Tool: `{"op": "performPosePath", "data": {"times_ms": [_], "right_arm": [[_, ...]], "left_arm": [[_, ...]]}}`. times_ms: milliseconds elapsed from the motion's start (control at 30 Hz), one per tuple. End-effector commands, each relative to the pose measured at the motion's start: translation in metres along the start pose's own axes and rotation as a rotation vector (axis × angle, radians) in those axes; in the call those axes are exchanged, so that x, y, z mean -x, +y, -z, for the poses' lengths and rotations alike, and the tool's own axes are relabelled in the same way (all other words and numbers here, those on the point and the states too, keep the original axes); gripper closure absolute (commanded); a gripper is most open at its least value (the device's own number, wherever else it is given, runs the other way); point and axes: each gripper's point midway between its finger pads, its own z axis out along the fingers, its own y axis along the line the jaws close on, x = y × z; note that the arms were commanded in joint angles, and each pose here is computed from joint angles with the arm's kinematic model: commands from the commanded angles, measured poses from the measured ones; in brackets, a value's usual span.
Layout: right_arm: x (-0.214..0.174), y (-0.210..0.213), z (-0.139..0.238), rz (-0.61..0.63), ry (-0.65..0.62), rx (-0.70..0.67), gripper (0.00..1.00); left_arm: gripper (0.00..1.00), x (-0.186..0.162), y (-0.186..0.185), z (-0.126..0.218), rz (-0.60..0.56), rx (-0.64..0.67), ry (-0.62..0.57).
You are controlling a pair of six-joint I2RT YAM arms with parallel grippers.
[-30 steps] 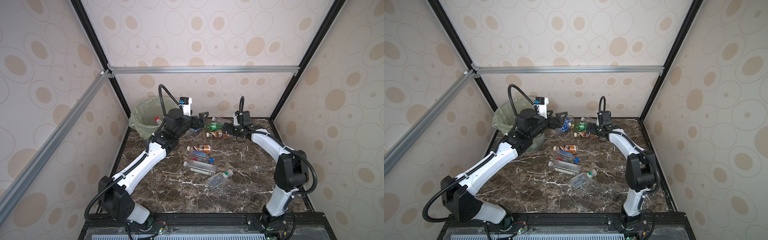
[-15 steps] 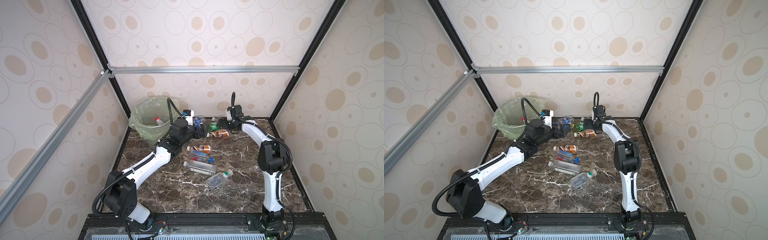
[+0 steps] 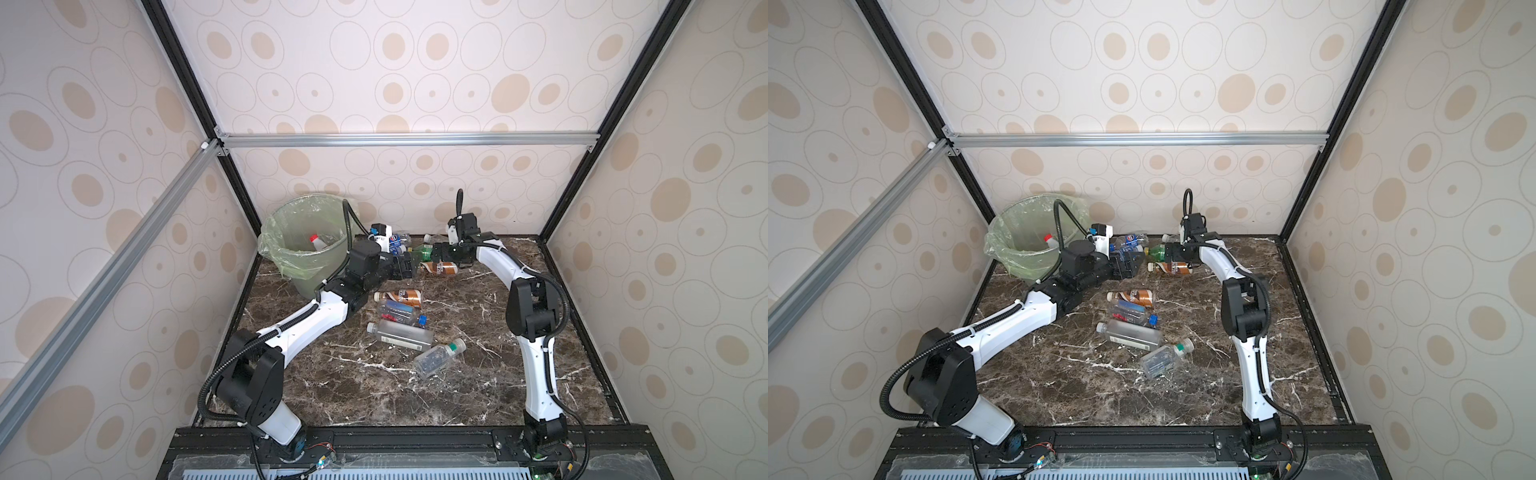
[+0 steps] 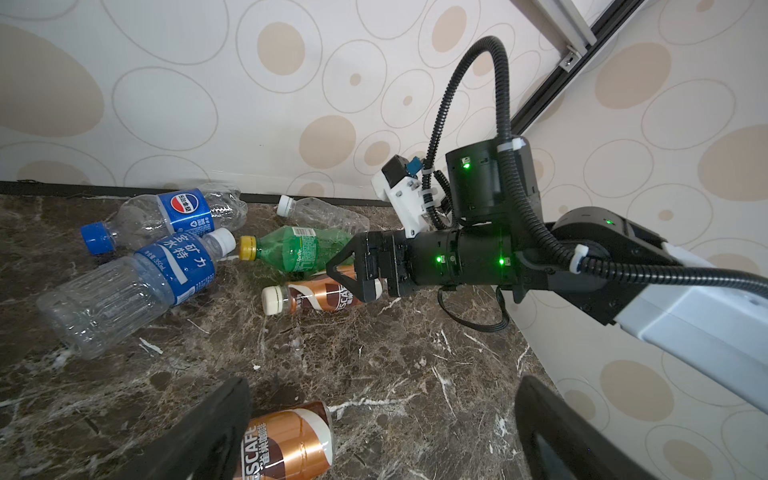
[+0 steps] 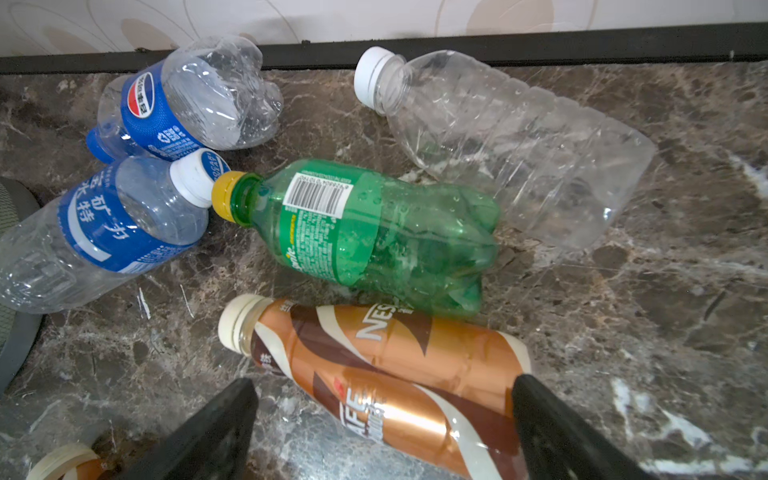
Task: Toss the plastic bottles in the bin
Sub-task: 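Lower left gripper toward table while right reaches the Nescafe bottle, then lower the right gripper around the brown Nescafe bottle and close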
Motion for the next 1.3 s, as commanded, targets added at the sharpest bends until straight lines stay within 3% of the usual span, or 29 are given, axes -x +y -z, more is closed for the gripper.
{"op": "performPosePath", "data": {"times_ms": [0,900,1267], "right_arm": [[-0.004,0.001,-0.003,0.021,0.025,0.007,0.01],[-0.043,0.008,0.01,0.102,0.08,0.031,0.01],[-0.056,0.005,-0.001,0.132,0.134,0.016,0.02]], "left_arm": [[0.01,0.007,-0.007,0.001,0.009,-0.019,-0.025],[0.01,0.001,-0.007,0.001,0.018,-0.011,-0.014],[0.01,0.0,-0.008,-0.003,0.021,-0.014,-0.011]]}}
